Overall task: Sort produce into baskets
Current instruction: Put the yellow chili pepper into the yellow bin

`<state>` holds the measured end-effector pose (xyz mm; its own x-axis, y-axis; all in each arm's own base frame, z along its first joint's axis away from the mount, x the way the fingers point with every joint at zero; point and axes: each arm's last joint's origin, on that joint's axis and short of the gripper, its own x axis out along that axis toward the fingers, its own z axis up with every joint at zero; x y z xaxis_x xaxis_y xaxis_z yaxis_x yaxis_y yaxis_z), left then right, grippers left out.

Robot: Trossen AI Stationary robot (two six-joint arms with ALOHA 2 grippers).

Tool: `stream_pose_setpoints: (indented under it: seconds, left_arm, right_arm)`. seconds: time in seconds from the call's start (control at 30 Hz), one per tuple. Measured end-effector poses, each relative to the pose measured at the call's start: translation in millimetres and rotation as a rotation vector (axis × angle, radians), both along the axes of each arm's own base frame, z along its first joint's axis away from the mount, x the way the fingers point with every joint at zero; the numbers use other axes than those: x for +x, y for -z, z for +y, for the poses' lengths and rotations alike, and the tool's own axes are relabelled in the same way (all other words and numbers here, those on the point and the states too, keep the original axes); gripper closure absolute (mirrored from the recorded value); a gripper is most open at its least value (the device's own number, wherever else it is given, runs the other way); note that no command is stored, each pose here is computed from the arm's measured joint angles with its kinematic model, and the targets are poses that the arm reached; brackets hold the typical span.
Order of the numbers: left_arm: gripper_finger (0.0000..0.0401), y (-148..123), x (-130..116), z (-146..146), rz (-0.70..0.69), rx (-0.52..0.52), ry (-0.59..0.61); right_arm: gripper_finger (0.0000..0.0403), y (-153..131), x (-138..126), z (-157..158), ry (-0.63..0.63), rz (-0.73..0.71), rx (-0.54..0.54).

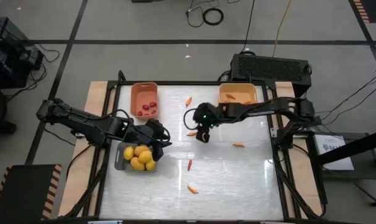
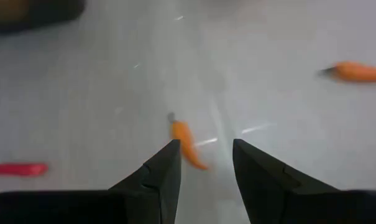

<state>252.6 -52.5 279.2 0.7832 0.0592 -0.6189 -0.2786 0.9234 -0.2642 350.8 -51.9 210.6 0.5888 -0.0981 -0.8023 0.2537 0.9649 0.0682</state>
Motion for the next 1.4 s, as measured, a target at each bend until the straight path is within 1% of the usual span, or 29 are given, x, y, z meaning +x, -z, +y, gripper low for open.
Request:
stream_pose_setpoints:
  seconds: [0.07,0.13,0.23,0.33,0.37,0.47,0.53,0.6,0.7,0.8,0.87,0.97,1.23,1.3,1.4]
  left_arm:
    - [0.0267,0,0,0,0.000,-0.004,-0.002]
    - [0.0267,0,0,0,0.000,-0.006,-0.004]
    - [0.0267,0,0,0,-0.001,-0.016,-0.005]
    - [0.0267,0,0,0,-0.003,-0.032,-0.015]
    - [0.0267,0,0,0,-0.006,-0.033,-0.015]
    - [0.0267,0,0,0,-0.009,-0.053,-0.031]
    - [0.0267,0,0,0,-0.009,-0.055,-0.031]
    - [0.0267,0,0,-2,-0.009,-0.065,-0.035]
    - [0.0267,0,0,-2,-0.009,-0.073,-0.039]
    - [0.0267,0,0,-4,-0.008,-0.074,-0.033]
    - [0.0267,0,-1,-5,-0.007,-0.073,-0.029]
    - [0.0267,0,-1,-7,-0.007,-0.072,-0.024]
    - [0.0267,0,-2,-8,-0.007,-0.071,-0.019]
    - [0.0267,0,-2,-8,-0.007,-0.071,-0.019]
    - [0.0267,0,-2,-8,-0.006,-0.070,-0.019]
  right_arm:
    - [0.0265,13,6,0,-0.034,0.013,0.029]
    - [0.0265,23,11,0,-0.065,0.040,0.035]
    - [0.0260,29,19,-2,-0.112,0.051,0.006]
    - [0.0247,34,27,-3,-0.146,0.056,-0.009]
    - [0.0241,37,30,-3,-0.157,0.059,-0.004]
    - [0.0225,48,38,-2,-0.221,0.068,0.071]
    - [0.0217,55,44,-2,-0.238,0.076,0.088]
    - [0.0213,64,46,0,-0.252,0.099,0.076]
    - [0.0211,76,48,-2,-0.224,0.140,0.017]
    - [0.0216,79,49,-3,-0.212,0.156,0.003]
    - [0.0225,80,49,-2,-0.213,0.162,0.006]
    - [0.0255,81,47,-2,-0.202,0.179,0.012]
    - [0.0381,76,41,-1,-0.179,0.214,0.036]
    - [0.0394,75,41,-1,-0.162,0.218,0.046]
    - [0.0390,64,38,-4,-0.126,0.240,0.064]
